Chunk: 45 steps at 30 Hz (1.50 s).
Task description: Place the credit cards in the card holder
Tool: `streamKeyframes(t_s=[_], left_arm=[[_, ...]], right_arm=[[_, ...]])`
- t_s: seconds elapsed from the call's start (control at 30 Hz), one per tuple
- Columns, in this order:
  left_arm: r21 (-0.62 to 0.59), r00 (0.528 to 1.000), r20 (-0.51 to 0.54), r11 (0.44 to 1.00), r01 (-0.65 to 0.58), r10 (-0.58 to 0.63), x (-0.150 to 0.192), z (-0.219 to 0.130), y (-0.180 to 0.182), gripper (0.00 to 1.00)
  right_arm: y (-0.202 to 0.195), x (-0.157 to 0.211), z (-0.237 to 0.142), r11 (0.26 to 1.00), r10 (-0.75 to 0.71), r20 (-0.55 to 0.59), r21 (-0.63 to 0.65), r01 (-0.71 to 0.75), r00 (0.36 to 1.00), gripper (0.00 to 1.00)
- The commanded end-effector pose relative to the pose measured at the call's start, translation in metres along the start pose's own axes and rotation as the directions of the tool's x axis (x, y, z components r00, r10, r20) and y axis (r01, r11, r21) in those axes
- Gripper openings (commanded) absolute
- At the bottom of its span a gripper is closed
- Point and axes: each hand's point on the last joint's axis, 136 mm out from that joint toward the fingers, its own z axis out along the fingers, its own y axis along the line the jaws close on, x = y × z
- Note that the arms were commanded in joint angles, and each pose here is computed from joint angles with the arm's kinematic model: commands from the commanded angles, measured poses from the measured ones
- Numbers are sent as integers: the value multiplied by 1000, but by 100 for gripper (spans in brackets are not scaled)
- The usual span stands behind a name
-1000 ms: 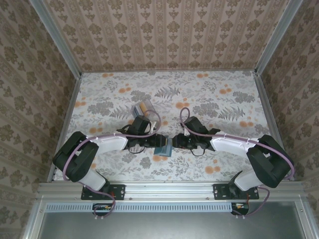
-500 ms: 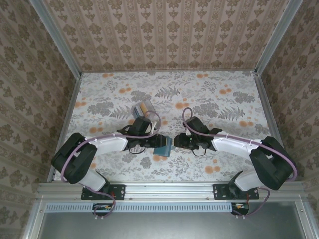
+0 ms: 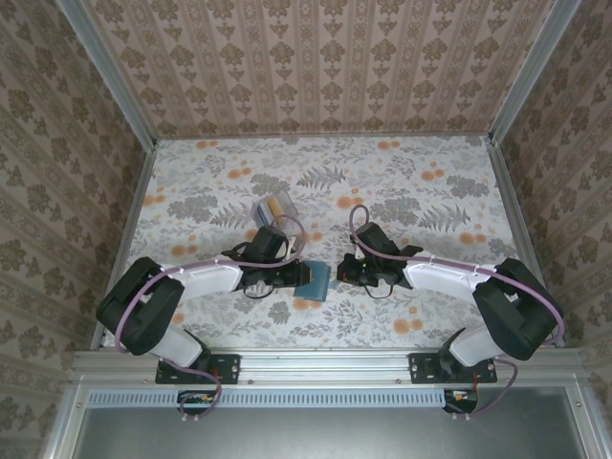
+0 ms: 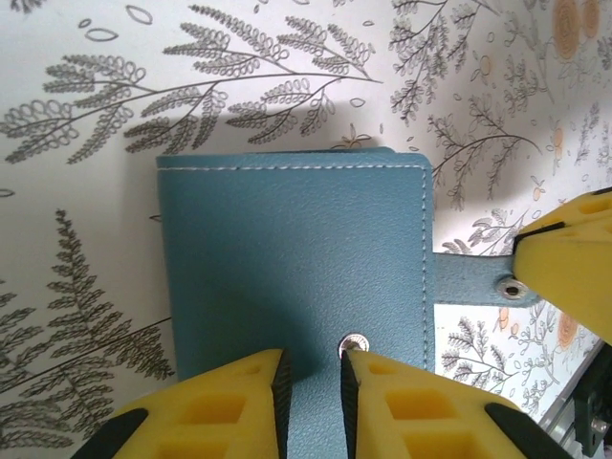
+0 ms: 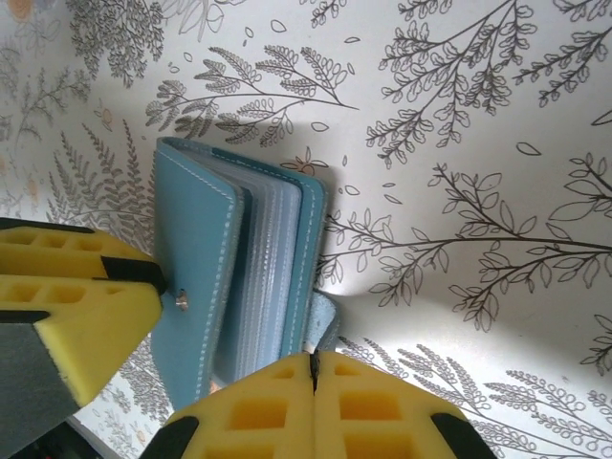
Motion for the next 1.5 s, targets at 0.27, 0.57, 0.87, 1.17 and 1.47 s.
streamKeyframes(t_s=[0.27,0.57,0.87,1.17,1.47], left_arm=[[-23,998,-49,999,47,-48,12,17,16,19],[25,992,-58,993,118,-116,16,19,14,18],[30,990,-45,990,138,-137,15,16,19,19],[42,990,-51,990,134,-132,14,18,17,18],[53,989,-48,988,146,-143,15,18,17,18]], right_arm=[[37,-4,2,996,5,-43,-87,-8,999,0],[44,2,32,998,-50,-90,-33,48,995,0],[31,4,45,997,-65,-108,28,68,992,0],[28,-3,47,995,-77,-90,63,83,993,0],[26,-8,45,991,-92,-71,87,98,993,0]])
